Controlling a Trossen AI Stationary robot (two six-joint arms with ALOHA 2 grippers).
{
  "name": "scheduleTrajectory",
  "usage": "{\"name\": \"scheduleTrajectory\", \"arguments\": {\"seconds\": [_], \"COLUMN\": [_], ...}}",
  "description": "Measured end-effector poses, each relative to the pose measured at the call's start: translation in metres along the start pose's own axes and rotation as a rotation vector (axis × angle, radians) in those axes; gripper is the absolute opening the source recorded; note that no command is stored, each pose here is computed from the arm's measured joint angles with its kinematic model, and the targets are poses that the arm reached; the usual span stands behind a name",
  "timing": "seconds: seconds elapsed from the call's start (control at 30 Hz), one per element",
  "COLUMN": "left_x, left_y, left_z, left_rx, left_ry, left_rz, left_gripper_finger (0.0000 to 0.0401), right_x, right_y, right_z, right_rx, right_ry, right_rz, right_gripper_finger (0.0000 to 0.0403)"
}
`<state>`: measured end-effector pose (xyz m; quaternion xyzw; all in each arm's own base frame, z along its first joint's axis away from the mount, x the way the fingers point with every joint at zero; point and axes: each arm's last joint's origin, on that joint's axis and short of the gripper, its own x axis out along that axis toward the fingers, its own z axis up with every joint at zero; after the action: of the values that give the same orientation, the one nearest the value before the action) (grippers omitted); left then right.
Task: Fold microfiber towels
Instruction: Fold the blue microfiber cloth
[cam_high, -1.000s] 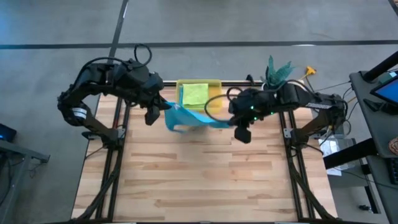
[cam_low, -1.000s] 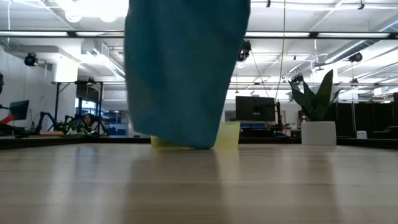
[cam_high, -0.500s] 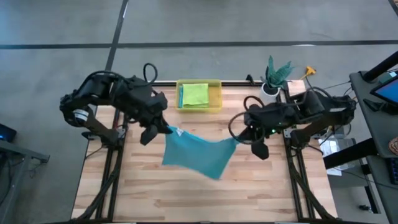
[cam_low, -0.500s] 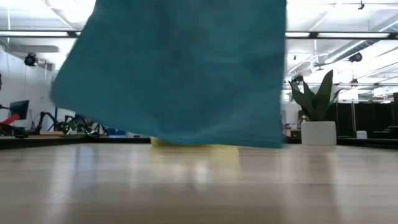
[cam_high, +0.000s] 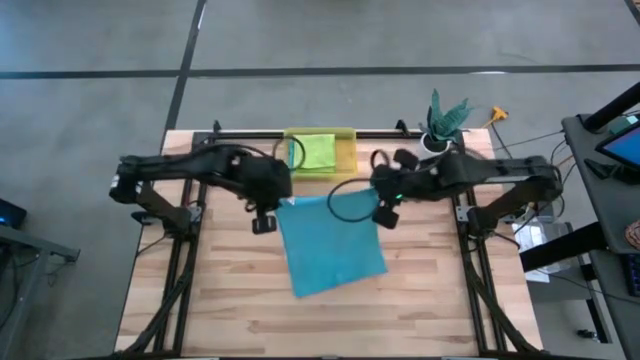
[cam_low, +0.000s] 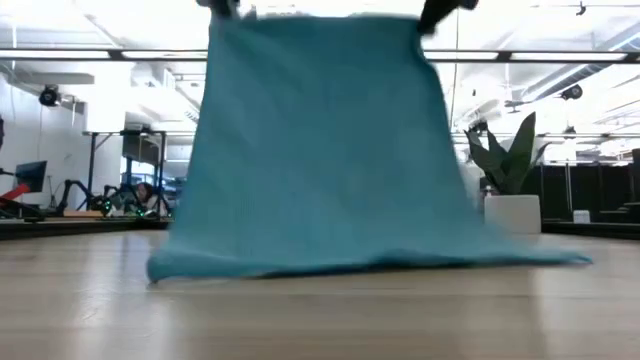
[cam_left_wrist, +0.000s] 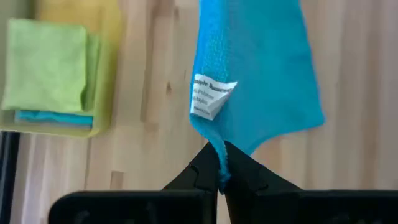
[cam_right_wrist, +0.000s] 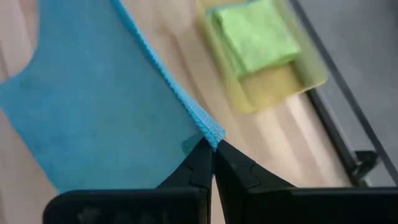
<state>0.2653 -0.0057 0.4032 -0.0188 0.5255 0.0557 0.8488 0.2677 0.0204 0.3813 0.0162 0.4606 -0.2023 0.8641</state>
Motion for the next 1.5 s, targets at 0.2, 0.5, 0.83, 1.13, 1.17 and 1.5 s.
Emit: {"name": "scheduleTrajectory", "arguments": {"seconds": [0.2, 0.5, 0.83, 1.13, 1.17, 1.5], "left_x": [0.063, 0.100, 0.125, 0.123, 0.123, 0.124], "left_y": [0.016, 0.062, 0.070, 0.057, 0.055, 0.030], "left_z": [-0.017, -0.038, -0.044, -0.044, -0.044, -0.043], "left_rx": [0.020, -0.086, -0.136, -0.270, -0.274, -0.297], "left_ry": [0.027, -0.045, -0.036, -0.043, -0.041, -0.021], "left_rz": [0.028, 0.076, 0.053, -0.066, -0.086, -0.176], "left_gripper_finger": [0.0000, 0.0000, 0.0000, 0.0000, 0.0000, 0.0000], "right_x": [0.054, 0.098, 0.114, 0.109, 0.109, 0.116], "right_y": [-0.005, -0.025, -0.041, -0.018, -0.015, 0.010], "right_z": [-0.023, -0.036, -0.036, -0.046, -0.048, -0.077], "right_rx": [0.007, 0.108, 0.192, 0.278, 0.269, 0.235], "right_ry": [0.123, 0.129, 0.101, 0.183, 0.185, 0.287], "right_rz": [-0.066, -0.115, -0.104, 0.049, 0.054, 0.090], "right_gripper_finger": [0.0009, 0.0009, 0.0009, 0.0009, 0.0009, 0.0009]}}
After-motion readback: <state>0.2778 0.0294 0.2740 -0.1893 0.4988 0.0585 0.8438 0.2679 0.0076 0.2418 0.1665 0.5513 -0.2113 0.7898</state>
